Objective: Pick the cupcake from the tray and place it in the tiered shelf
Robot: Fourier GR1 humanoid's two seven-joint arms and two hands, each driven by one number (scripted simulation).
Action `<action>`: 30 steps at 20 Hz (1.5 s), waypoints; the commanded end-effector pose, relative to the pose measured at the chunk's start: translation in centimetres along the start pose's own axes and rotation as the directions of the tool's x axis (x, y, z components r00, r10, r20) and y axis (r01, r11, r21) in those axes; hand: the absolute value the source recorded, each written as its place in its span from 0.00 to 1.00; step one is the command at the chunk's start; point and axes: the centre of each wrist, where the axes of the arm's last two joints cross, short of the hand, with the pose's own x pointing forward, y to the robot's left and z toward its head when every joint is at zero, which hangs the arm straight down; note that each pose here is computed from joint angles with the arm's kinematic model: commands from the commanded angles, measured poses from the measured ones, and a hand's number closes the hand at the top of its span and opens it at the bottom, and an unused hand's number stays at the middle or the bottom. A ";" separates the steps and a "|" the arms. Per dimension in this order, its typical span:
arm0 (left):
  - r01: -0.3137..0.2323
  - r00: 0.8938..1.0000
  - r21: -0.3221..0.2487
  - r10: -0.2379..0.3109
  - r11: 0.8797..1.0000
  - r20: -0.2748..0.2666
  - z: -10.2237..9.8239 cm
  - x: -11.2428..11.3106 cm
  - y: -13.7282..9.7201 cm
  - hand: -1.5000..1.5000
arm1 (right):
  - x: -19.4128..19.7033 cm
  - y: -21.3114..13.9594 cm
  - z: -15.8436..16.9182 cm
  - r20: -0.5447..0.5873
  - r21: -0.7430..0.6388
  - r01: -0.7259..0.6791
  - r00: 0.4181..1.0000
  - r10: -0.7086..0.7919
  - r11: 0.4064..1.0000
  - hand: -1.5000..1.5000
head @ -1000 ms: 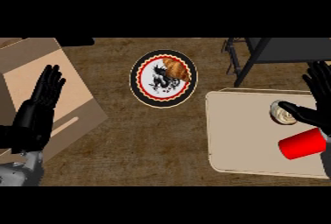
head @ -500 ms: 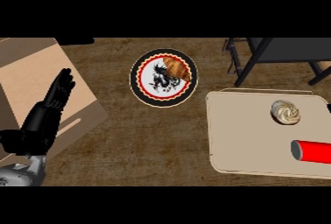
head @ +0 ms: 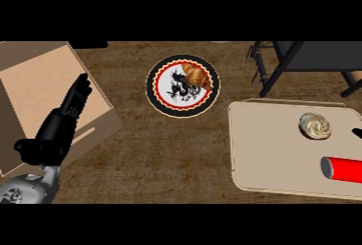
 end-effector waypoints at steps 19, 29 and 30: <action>-0.068 0.988 -0.058 0.060 0.996 -0.142 0.7 -2.8 -4.2 0.50 | 15.3 3.2 -0.1 -0.079 0.483 -0.570 0.728 0.681 0.665 0.00; -0.056 0.991 -0.061 0.048 0.997 -0.124 0.3 -3.5 -3.6 0.50 | 17.1 6.6 2.5 -0.089 0.448 -0.575 0.733 0.674 0.684 0.00; -0.068 0.990 -0.067 0.059 0.995 -0.129 0.4 -3.7 -4.5 0.50 | 17.6 6.6 2.1 -0.089 0.454 -0.587 0.718 0.690 0.670 0.00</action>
